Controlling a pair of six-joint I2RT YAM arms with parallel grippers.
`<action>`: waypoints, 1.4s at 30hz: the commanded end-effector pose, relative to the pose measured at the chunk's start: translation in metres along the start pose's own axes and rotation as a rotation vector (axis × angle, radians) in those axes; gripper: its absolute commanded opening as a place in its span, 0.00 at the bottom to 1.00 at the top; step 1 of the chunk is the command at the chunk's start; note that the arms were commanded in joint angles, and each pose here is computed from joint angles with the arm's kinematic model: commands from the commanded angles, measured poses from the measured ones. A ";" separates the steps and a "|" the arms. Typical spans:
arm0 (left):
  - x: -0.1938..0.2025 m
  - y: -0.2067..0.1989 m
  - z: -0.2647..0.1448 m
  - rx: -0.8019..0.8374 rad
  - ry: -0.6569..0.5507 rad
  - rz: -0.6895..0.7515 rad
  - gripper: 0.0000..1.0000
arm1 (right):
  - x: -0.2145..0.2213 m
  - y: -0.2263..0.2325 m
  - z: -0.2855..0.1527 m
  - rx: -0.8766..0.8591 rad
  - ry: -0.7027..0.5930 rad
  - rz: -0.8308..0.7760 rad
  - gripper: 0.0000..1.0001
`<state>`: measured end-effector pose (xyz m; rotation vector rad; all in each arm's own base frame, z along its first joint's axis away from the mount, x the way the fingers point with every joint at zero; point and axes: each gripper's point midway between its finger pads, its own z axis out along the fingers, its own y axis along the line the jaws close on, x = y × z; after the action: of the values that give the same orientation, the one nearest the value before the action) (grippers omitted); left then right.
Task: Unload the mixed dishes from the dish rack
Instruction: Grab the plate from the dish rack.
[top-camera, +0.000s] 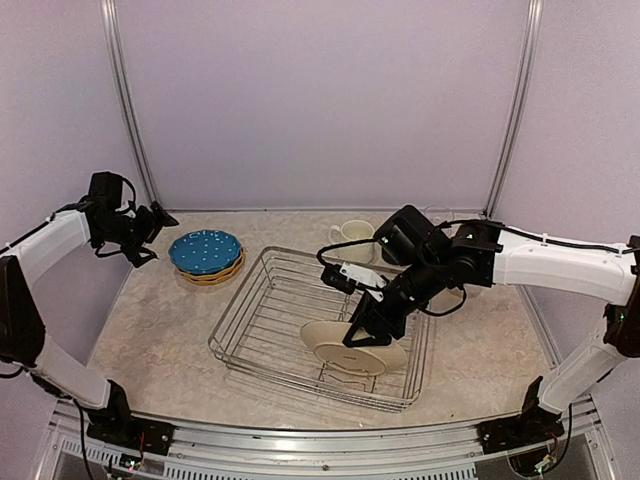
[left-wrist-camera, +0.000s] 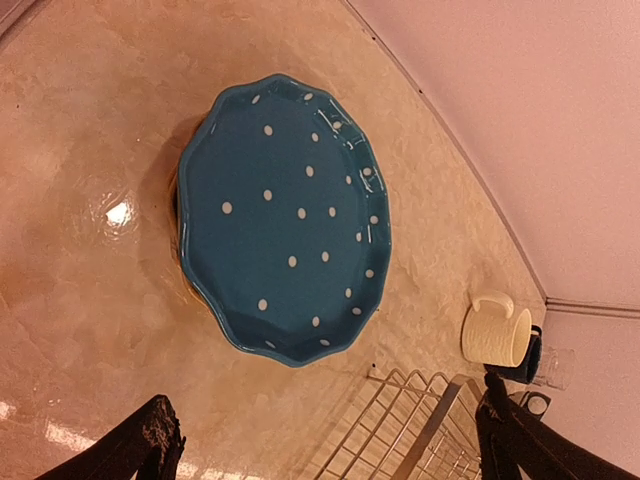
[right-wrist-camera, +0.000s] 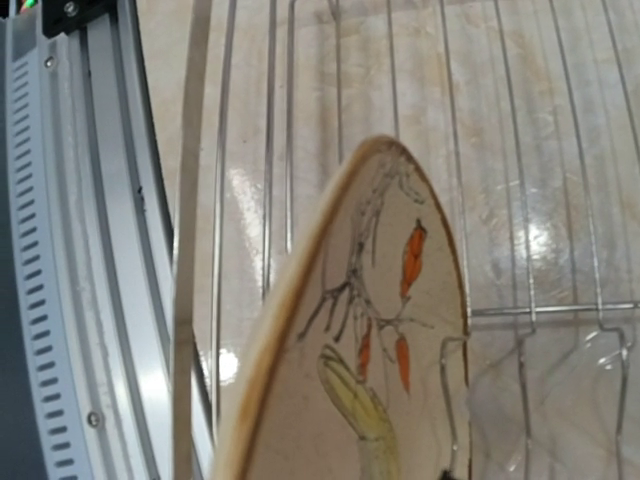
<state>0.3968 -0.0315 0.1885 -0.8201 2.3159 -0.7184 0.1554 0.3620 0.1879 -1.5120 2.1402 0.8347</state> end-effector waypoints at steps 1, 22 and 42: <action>0.001 -0.005 -0.010 -0.003 -0.006 0.024 0.99 | 0.017 0.003 0.011 -0.031 0.063 0.025 0.49; -0.001 -0.015 -0.024 0.027 -0.023 0.033 0.99 | 0.010 0.007 0.006 -0.053 0.046 0.018 0.19; 0.002 -0.020 -0.029 0.036 -0.012 0.035 0.99 | -0.034 0.013 -0.040 -0.085 -0.109 -0.040 0.00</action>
<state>0.3853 -0.0328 0.2021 -0.8132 2.3091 -0.7219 0.1523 0.3585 0.1926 -1.5500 2.1562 0.9140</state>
